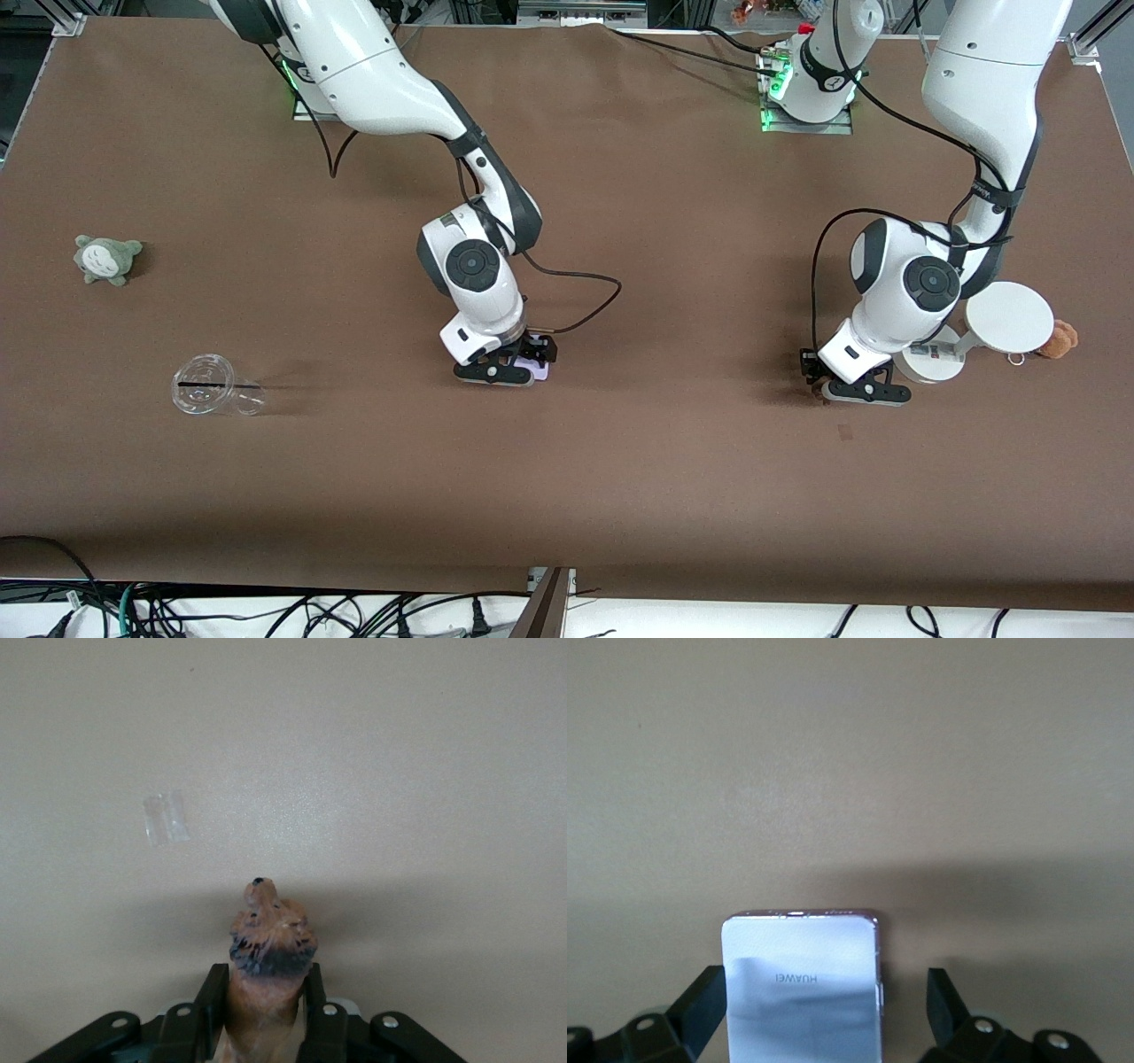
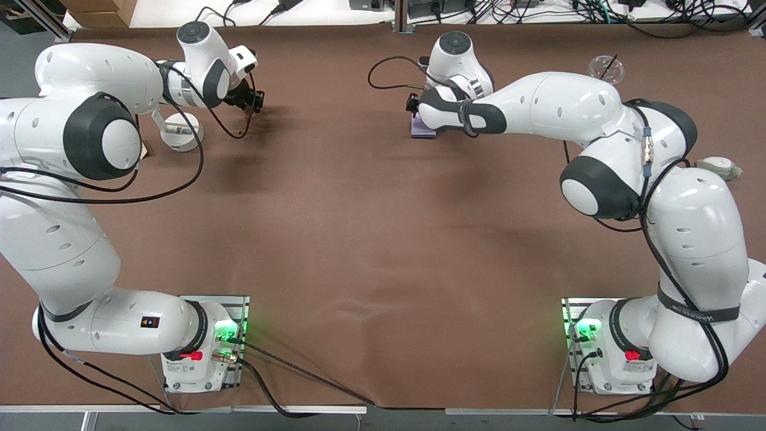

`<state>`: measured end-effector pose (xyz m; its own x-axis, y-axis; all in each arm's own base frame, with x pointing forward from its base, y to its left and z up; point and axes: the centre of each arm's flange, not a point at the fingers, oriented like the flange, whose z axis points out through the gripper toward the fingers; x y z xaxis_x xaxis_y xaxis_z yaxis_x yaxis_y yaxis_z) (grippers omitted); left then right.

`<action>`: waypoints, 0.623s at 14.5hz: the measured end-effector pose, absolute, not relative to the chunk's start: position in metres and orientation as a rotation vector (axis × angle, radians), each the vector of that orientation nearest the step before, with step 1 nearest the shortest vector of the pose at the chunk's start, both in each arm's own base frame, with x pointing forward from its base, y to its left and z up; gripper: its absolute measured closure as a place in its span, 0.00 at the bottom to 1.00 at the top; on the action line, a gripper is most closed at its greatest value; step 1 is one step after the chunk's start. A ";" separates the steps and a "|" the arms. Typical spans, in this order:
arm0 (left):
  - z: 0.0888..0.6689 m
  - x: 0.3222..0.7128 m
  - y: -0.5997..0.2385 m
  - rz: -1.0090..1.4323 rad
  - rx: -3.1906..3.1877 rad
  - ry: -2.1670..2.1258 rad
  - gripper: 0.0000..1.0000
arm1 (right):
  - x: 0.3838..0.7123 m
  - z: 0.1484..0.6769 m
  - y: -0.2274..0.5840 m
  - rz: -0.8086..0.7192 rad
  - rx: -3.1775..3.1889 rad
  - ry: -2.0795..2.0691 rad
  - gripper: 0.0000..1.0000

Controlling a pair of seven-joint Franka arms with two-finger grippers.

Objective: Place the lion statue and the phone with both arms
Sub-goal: 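Lower the lion beside the lamp while the right gripper grasps the phone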

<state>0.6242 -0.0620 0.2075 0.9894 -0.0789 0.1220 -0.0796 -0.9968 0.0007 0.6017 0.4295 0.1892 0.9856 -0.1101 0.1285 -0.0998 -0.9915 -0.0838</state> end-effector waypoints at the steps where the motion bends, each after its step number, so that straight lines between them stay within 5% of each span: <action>1: 0.208 0.624 -0.061 0.192 3.128 -0.122 0.62 | 0.602 0.188 0.430 -0.207 -3.053 0.160 0.00; 4: 0.208 0.625 -0.055 0.192 3.129 -0.106 0.62 | 0.602 0.191 0.434 -0.219 -3.049 0.150 0.00; 9: 0.208 0.626 -0.043 0.194 3.131 -0.076 0.20 | 0.592 0.184 0.447 -0.242 -3.063 0.084 0.00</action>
<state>0.6260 -0.0429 0.2078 0.9912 -0.0484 0.1234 -0.0489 -0.9988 0.0007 0.5921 0.4466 0.1841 0.9861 -0.0599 0.1547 -0.0492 -0.9962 -0.0718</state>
